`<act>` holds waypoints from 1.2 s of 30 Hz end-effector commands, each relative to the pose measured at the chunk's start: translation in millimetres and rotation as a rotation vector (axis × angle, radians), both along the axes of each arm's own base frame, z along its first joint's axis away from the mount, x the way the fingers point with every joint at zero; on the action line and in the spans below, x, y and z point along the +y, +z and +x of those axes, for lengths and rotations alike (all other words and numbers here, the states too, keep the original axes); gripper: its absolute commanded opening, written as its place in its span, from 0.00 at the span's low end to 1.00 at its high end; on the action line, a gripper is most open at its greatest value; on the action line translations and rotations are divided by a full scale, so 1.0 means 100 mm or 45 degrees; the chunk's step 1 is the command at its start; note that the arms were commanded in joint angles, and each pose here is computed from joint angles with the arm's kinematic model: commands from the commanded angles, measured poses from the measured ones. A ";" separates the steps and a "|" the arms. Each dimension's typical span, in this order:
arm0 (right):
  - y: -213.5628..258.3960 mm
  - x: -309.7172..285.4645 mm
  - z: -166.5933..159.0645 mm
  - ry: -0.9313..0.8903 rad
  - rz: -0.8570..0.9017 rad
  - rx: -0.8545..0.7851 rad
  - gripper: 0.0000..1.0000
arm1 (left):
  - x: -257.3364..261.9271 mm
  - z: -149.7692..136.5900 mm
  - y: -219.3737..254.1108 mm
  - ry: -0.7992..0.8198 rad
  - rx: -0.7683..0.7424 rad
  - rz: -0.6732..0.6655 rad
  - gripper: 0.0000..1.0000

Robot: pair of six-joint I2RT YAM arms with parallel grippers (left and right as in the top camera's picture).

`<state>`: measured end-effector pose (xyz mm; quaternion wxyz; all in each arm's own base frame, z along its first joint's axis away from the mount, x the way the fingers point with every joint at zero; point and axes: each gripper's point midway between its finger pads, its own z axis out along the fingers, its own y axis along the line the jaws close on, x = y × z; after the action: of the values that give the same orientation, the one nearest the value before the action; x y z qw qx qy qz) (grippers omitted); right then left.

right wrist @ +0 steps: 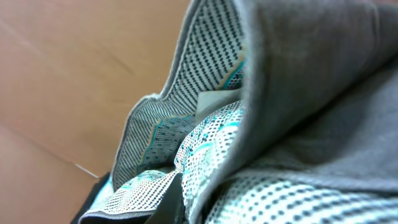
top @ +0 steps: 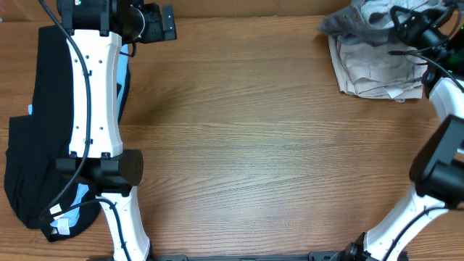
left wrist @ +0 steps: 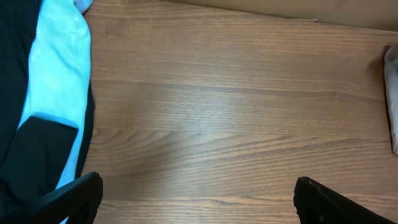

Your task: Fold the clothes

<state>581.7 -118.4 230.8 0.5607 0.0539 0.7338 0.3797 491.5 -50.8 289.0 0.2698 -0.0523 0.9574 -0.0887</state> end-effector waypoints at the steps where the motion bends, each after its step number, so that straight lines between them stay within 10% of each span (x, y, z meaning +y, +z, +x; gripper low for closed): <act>1: 0.03 -0.24 0.13 -0.025 -0.089 -0.087 0.04 | -0.02 0.04 0.02 -0.021 -0.030 0.026 1.00; 9: -0.51 -0.47 0.11 -0.031 -0.070 0.028 0.04 | -0.08 0.18 -0.19 -0.028 -0.021 0.023 1.00; 25: 1.28 -0.55 0.28 -0.060 -0.221 -0.406 0.04 | -0.12 0.34 -0.44 -0.037 -0.024 0.022 1.00; 36: 0.19 -0.25 0.62 -0.078 -0.321 -0.048 0.04 | -0.13 0.40 -0.39 -0.036 -0.064 0.019 1.00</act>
<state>631.0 -156.2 273.5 0.5941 0.0208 0.7458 0.3007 530.8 -62.6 246.6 0.2860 -0.0430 0.9530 -0.0903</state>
